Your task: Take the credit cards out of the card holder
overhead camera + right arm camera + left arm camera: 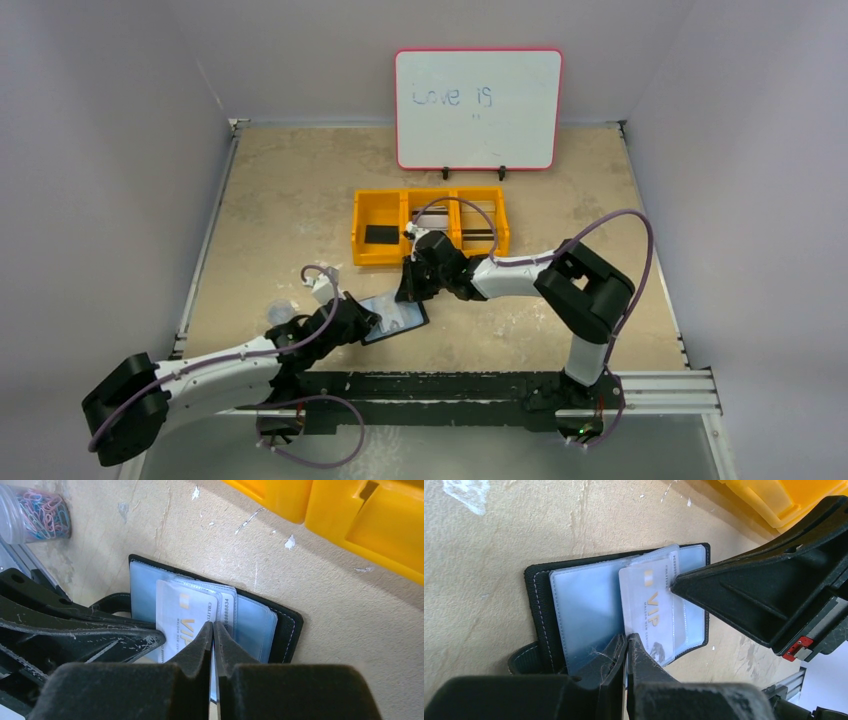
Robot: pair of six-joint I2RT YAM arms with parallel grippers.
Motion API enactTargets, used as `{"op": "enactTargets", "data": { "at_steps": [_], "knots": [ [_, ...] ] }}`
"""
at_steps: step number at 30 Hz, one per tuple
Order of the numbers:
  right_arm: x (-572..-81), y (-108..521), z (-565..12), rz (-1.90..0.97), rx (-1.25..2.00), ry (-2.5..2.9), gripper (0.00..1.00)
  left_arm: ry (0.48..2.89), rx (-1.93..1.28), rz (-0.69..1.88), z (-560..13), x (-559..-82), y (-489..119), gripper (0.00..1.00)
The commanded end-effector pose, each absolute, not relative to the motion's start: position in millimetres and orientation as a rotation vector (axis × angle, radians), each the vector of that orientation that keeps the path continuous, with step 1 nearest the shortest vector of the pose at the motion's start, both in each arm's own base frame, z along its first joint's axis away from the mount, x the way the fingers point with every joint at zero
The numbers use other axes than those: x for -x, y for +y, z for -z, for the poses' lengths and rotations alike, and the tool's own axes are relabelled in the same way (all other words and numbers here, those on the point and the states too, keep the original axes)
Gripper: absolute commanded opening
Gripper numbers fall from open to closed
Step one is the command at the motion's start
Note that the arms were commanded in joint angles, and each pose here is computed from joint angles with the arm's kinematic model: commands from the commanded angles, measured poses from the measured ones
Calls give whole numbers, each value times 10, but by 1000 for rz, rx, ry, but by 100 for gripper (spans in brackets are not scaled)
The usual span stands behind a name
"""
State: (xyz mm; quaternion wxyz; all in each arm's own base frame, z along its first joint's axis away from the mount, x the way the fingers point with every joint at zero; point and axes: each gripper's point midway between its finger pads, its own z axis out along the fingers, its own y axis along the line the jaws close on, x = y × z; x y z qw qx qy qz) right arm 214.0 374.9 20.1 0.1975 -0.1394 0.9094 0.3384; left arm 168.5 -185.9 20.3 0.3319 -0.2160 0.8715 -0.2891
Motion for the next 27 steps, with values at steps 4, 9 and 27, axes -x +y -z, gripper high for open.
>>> {"op": "enactTargets", "data": {
  "at_steps": [4,9,27],
  "knots": [
    [-1931,3331,362,-700,333,2747,4,2374,515,477,62,-1553,-1457,0],
    [-1881,3287,402,-686,326,2776,4,2358,545,460,-14,-1560,-1402,0],
    [-1923,3651,-258,-912,535,2589,12,2248,553,703,-296,-1663,-1668,0]
  ]
}}
